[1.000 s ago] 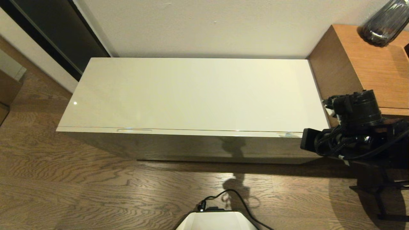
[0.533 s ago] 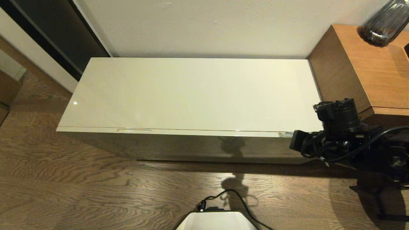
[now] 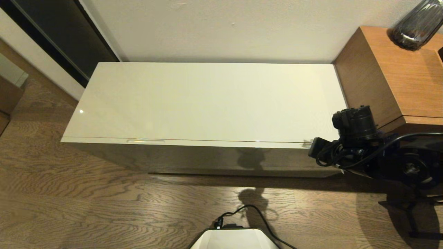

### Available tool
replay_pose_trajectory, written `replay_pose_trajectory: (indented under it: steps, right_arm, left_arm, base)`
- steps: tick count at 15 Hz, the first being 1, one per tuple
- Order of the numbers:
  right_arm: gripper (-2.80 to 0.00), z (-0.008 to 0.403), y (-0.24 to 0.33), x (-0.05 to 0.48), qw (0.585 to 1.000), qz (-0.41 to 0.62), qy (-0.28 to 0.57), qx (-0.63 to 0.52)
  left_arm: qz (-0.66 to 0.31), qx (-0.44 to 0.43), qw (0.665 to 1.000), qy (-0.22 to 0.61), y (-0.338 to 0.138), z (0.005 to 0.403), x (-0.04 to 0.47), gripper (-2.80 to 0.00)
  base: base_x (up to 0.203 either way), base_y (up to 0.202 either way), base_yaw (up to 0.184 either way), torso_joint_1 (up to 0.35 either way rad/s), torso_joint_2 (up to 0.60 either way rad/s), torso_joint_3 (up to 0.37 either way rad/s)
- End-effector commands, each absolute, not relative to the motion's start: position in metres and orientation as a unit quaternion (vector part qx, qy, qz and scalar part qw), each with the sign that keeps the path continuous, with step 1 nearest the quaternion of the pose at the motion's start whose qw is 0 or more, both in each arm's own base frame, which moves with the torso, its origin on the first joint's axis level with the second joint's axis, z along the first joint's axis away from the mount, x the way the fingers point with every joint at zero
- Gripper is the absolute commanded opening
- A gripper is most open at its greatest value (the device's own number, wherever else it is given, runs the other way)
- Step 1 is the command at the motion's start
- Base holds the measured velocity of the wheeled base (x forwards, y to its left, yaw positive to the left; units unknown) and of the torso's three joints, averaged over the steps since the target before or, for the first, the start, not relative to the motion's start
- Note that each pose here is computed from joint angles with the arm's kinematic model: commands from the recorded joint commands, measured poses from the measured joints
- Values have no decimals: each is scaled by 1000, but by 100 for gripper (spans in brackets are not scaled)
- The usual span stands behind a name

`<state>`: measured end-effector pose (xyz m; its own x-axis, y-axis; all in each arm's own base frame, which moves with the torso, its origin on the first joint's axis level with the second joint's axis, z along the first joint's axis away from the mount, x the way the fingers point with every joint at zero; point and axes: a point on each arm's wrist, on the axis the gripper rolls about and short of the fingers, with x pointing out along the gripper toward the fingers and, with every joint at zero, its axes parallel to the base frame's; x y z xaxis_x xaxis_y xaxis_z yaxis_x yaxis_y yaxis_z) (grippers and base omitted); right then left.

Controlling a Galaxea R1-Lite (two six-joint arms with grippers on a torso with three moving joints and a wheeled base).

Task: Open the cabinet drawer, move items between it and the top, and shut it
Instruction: Open the drawer

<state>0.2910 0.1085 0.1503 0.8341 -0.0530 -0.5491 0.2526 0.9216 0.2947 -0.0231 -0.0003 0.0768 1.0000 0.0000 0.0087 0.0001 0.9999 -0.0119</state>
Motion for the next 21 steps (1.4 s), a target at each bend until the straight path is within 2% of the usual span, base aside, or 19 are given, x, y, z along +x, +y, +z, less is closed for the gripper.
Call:
replay_pose_trajectory:
  steps: [1,12,21]
  right_arm:
    - [-280,148,111,297,937,-87,276,194]
    - [-280,154,116,312,930,-95,257,244]
    - [-280,131,114,324,917,-122,278,258]
  left_arm:
    - [0,-6,1000,-4,0,77,-23,-280]
    - [0,-6,1000,-4,0,77,-23,-280]
    - [0,-6,1000,-4,0,77,-23,-280]
  base:
    - [0,0,0,0,0,0]
    - [0,0,0,0,0,0]
    - [0,0,0,0,0,0]
